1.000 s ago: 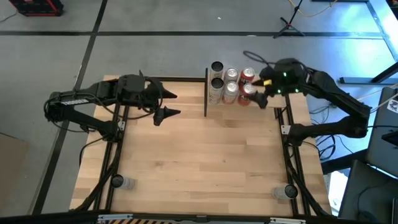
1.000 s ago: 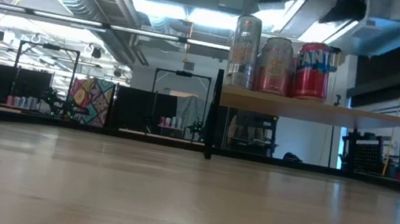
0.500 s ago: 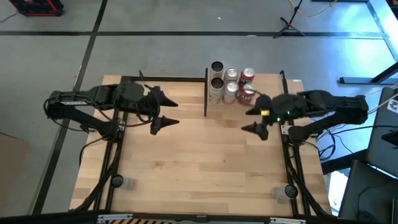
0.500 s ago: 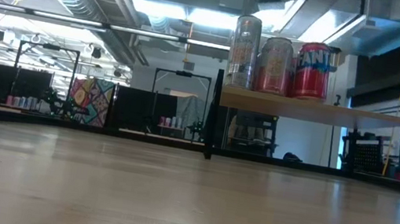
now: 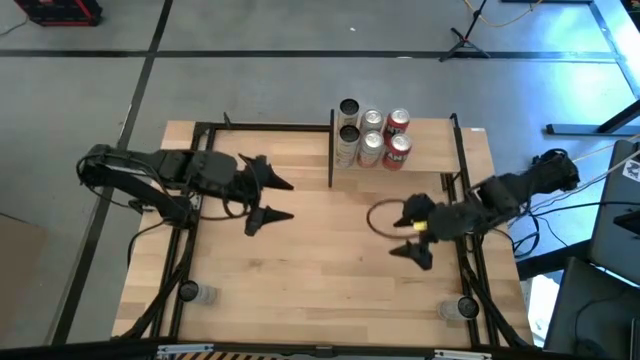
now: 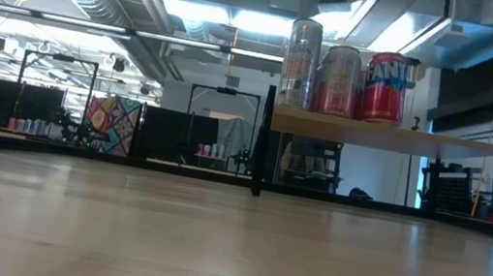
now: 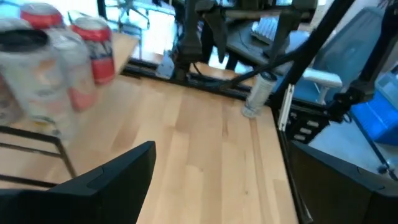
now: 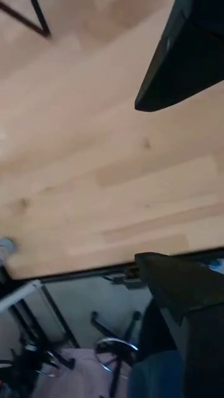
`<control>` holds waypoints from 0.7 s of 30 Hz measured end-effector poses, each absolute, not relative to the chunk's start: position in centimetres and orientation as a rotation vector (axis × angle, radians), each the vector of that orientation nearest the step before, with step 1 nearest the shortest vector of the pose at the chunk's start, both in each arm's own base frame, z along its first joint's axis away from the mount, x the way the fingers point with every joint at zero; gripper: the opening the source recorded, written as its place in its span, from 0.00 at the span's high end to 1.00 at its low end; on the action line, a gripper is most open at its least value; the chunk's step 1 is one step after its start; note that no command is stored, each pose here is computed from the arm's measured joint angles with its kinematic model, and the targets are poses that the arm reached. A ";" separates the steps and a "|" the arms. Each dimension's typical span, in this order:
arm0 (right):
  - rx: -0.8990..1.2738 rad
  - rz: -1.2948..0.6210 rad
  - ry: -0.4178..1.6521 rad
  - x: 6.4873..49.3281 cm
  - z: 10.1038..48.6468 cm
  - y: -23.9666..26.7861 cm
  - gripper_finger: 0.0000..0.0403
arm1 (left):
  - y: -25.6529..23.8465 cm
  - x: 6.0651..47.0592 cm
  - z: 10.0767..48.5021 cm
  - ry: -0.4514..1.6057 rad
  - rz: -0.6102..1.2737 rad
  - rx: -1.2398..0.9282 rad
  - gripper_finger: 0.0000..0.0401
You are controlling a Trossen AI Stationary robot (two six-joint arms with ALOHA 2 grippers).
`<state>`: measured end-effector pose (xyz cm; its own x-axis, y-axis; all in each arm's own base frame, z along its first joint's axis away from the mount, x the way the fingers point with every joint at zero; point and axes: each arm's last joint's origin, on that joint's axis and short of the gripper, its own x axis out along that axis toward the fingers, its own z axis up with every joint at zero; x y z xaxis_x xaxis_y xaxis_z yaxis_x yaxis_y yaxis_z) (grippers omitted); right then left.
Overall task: Place canned beverage on shelf
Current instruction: Put the right black soda can onto the shelf
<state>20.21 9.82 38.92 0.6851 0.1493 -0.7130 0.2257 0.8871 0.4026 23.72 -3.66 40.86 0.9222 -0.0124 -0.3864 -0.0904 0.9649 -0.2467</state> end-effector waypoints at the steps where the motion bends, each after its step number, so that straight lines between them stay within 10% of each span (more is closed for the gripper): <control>1: 0.491 -0.033 0.838 20.1 38.8 10.3 0.07 | -4.0 24.1 40.6 0.407 0.034 -0.266 0.13; 21: 0.594 0.043 1.066 14.1 37.3 18.0 0.07 | -9.3 28.7 36.2 0.522 0.071 -0.349 0.13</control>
<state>14.06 18.02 37.26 0.4982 0.3121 -0.8089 0.2465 0.8435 0.4773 28.72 -9.29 36.16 0.8659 -0.0217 -0.4998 -0.1547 0.9385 -0.3087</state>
